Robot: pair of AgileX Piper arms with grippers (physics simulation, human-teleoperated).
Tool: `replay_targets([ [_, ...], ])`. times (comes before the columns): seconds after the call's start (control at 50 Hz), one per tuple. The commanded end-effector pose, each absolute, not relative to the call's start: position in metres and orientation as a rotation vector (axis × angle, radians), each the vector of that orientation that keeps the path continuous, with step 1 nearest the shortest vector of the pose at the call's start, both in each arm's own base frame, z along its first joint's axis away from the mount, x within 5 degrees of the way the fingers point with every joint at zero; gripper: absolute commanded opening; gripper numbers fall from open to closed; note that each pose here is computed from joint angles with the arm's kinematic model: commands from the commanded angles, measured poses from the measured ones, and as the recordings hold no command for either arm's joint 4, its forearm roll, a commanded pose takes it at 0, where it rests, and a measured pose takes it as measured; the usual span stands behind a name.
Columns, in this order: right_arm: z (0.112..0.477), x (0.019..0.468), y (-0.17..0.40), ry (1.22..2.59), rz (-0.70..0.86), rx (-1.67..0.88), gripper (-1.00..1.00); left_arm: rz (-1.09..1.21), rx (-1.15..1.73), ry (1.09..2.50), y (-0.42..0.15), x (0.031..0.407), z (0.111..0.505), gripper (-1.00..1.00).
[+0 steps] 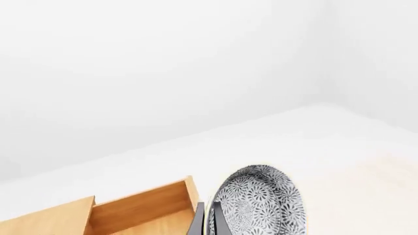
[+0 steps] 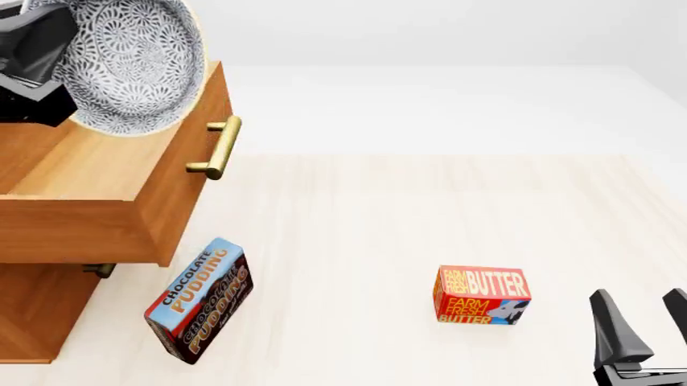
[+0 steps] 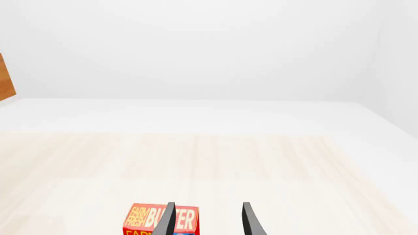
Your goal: Put the bowl in the top drawer of the cabinet.
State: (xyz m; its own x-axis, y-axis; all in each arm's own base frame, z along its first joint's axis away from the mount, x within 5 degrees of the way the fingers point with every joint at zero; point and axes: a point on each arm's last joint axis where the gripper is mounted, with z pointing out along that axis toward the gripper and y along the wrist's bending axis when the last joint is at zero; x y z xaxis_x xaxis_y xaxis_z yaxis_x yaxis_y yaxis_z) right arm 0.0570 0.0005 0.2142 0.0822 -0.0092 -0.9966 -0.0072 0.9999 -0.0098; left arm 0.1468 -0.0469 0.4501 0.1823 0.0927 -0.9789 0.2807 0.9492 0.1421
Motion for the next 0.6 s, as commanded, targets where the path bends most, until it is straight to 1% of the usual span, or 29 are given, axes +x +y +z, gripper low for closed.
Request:
replay_targets([
  [0.02,0.214,0.057,0.000,1.488,-0.002,-0.014,1.00,-0.053,0.249,1.409,-0.037,0.177,0.448,-1.00],
  [0.14,0.214,0.057,0.000,1.489,-0.002,-0.013,1.00,-0.015,0.231,1.414,-0.032,0.188,0.447,-1.00],
  [0.22,0.214,0.057,0.000,1.489,-0.001,-0.014,1.00,0.051,0.166,1.450,-0.017,0.203,0.441,-1.00],
  [0.42,0.214,0.057,0.000,1.489,-0.001,-0.013,1.00,0.062,0.136,1.471,-0.012,0.215,0.433,-1.00],
  [0.6,0.214,0.057,0.000,1.489,-0.001,-0.013,1.00,0.052,0.005,1.524,0.007,0.235,0.430,-1.00],
])
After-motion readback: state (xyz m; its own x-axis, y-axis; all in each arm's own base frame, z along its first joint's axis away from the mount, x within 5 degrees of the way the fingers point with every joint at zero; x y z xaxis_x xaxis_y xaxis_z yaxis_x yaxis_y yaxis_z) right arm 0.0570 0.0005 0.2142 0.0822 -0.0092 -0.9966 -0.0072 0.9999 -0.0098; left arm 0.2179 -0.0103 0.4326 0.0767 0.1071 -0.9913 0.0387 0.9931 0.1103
